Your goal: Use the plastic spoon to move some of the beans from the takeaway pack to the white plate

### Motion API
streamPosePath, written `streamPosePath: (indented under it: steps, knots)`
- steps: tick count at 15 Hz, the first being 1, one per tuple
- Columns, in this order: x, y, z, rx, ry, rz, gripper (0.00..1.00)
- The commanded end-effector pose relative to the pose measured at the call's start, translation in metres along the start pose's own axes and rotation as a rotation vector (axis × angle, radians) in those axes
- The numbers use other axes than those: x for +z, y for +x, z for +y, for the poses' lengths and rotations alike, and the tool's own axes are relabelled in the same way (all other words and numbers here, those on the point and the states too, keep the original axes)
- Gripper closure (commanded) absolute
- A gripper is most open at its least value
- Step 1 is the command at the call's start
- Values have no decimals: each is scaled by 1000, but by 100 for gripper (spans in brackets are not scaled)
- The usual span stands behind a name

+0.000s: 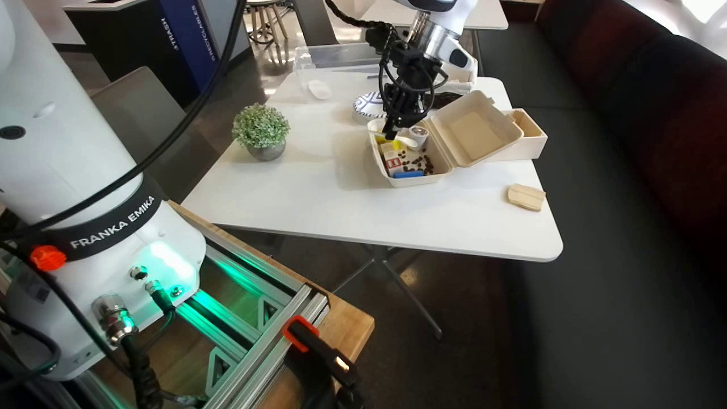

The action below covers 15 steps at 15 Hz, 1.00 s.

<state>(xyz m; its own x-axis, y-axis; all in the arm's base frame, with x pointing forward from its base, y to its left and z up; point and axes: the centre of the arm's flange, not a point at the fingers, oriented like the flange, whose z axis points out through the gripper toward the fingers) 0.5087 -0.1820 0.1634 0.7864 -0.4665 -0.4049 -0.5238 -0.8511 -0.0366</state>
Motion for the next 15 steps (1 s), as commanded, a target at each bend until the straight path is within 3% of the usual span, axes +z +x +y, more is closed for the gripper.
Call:
streamPosePath:
  steps: [1,11,12,15]
  knots:
    - [4,5,10,20,95,-63,97]
    - [25,22,38,148,262,-106,97]
    - [19,9,36,130,211,-83,87]
    - [23,14,40,152,231,-86,87]
